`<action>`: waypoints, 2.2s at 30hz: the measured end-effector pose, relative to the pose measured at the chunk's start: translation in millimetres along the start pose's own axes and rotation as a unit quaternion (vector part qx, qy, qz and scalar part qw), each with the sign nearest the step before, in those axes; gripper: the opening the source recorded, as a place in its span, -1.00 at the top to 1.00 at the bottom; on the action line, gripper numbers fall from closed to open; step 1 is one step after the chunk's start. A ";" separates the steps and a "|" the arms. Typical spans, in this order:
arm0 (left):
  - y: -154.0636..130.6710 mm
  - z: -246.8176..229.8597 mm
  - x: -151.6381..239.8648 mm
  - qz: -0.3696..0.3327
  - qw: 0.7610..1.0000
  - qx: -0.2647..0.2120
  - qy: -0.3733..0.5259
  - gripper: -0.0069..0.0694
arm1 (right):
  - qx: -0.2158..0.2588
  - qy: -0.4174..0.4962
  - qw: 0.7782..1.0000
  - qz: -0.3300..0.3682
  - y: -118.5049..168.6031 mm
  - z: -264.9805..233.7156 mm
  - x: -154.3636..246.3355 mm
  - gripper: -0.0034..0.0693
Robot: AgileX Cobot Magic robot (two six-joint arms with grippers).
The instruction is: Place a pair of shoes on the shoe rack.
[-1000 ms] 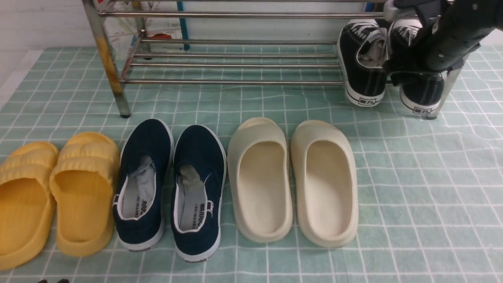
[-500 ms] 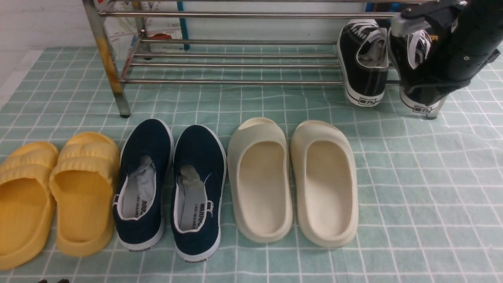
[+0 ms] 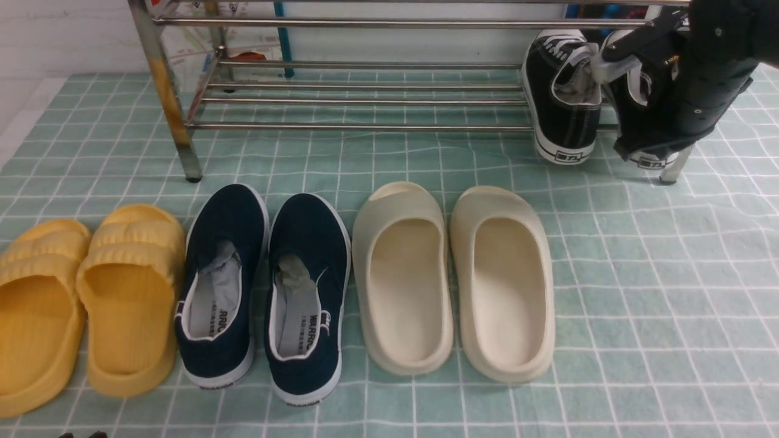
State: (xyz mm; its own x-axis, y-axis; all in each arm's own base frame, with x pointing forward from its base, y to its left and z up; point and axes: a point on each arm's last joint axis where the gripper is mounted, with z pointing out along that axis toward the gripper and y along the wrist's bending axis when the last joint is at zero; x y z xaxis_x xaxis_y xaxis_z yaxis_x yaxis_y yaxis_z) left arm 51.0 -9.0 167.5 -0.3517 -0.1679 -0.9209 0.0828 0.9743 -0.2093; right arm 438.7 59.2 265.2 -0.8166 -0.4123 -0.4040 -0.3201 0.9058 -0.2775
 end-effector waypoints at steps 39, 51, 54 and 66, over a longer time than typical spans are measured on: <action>0.0 0.0 0.0 0.000 1.000 0.000 0.000 0.19 | -0.060 -0.291 0.948 0.110 44.2 -254.6 245.4 0.88; -0.1 0.1 -0.1 -0.001 1.000 0.000 0.000 0.19 | 0.011 -0.605 0.783 0.148 82.3 -178.6 345.8 0.87; -0.1 0.0 -0.3 0.000 1.000 0.000 -0.002 0.19 | 0.017 -0.614 0.775 0.151 85.6 -156.4 345.5 0.86; 0.0 0.0 -0.2 0.000 1.000 0.000 -0.001 0.19 | -0.012 -0.500 0.854 0.146 97.3 -116.6 356.0 0.84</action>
State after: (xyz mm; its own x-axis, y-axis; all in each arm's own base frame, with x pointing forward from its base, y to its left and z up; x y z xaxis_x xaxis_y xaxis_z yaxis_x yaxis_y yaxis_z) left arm 51.0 -9.0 167.7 -0.3501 -0.1685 -0.9214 0.0831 0.9742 -0.2097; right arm 60.8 11.9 196.0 -0.0493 -0.0351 -0.9982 -0.1924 0.9810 -0.0250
